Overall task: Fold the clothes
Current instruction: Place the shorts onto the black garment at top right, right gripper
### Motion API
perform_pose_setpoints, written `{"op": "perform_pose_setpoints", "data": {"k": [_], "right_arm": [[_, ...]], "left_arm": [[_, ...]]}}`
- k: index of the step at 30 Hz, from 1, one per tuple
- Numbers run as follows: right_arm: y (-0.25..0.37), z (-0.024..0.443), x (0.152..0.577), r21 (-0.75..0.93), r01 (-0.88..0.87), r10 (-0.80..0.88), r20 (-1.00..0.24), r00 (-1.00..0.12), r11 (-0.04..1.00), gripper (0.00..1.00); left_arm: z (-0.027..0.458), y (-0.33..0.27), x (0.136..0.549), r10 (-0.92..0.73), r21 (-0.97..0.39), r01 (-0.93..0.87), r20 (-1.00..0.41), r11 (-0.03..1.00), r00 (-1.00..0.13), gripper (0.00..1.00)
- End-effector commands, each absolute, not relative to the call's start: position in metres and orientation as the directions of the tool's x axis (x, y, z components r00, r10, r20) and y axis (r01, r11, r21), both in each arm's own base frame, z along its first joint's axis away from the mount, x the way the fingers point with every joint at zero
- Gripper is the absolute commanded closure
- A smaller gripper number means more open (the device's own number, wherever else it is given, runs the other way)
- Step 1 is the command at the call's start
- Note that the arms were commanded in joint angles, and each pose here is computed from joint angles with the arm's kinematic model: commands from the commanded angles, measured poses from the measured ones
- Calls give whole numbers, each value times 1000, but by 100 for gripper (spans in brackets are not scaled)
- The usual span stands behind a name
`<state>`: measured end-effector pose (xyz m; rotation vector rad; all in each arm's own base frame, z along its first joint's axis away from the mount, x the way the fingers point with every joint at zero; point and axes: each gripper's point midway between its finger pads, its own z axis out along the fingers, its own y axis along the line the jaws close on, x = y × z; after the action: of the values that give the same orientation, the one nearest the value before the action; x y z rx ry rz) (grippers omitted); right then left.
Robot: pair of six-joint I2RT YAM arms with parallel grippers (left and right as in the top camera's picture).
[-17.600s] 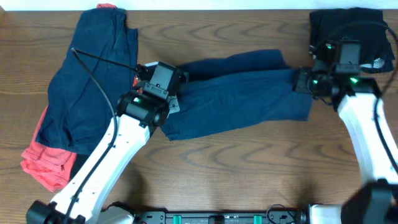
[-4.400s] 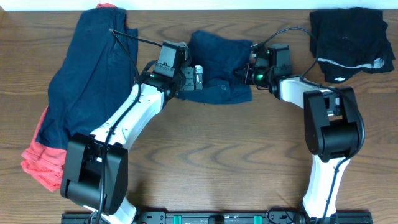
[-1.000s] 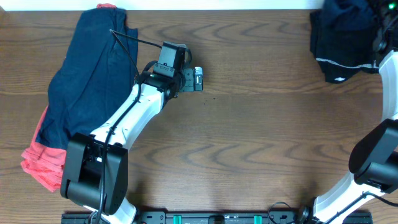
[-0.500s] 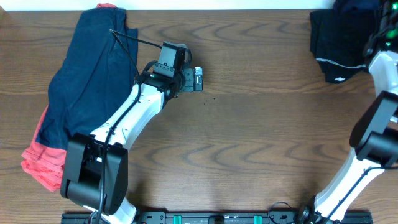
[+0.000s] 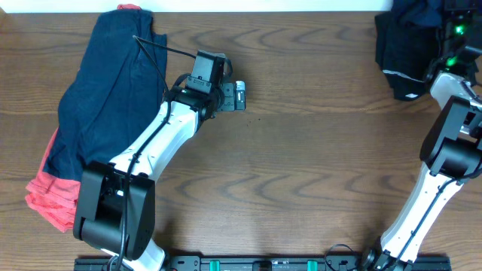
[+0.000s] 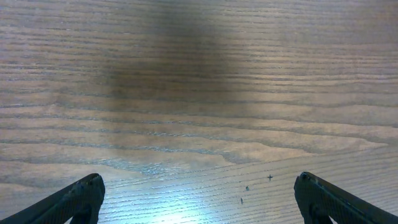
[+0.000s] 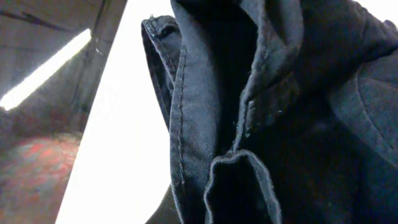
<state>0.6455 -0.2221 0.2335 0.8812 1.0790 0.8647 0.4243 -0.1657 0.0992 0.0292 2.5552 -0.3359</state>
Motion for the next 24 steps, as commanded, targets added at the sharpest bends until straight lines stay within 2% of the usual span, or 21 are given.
{"op": "perform_pose_setpoints", "data": {"k": [1, 6, 11, 16, 21, 23, 24], "right_arm": [[-215, 254, 645, 867, -196, 883, -417, 217, 457, 99], [-217, 231, 648, 877, -126, 883, -447, 143, 464, 99], [-220, 170, 648, 893, 78, 895, -446, 9, 444, 99], [-234, 120, 634, 885, 265, 923, -382, -56, 382, 99], [-245, 88, 612, 826, 392, 913, -386, -131, 405, 99], [-249, 75, 599, 793, 453, 912, -374, -165, 407, 92], [-251, 69, 594, 779, 476, 912, -368, -180, 408, 85]], "left_arm": [[117, -164, 431, -45, -226, 105, -573, 968, -818, 1], [117, -164, 431, -46, -226, 104, -573, 968, -818, 1], [117, -164, 431, -45, -226, 105, -573, 968, -818, 1], [117, -164, 431, -45, -226, 105, -573, 968, -818, 1], [118, -164, 432, -46, -227, 106, -577, 968, -815, 1], [119, -165, 433, -48, -229, 107, -583, 968, -811, 1], [120, -165, 434, -49, -230, 108, -587, 967, -808, 1]]}}
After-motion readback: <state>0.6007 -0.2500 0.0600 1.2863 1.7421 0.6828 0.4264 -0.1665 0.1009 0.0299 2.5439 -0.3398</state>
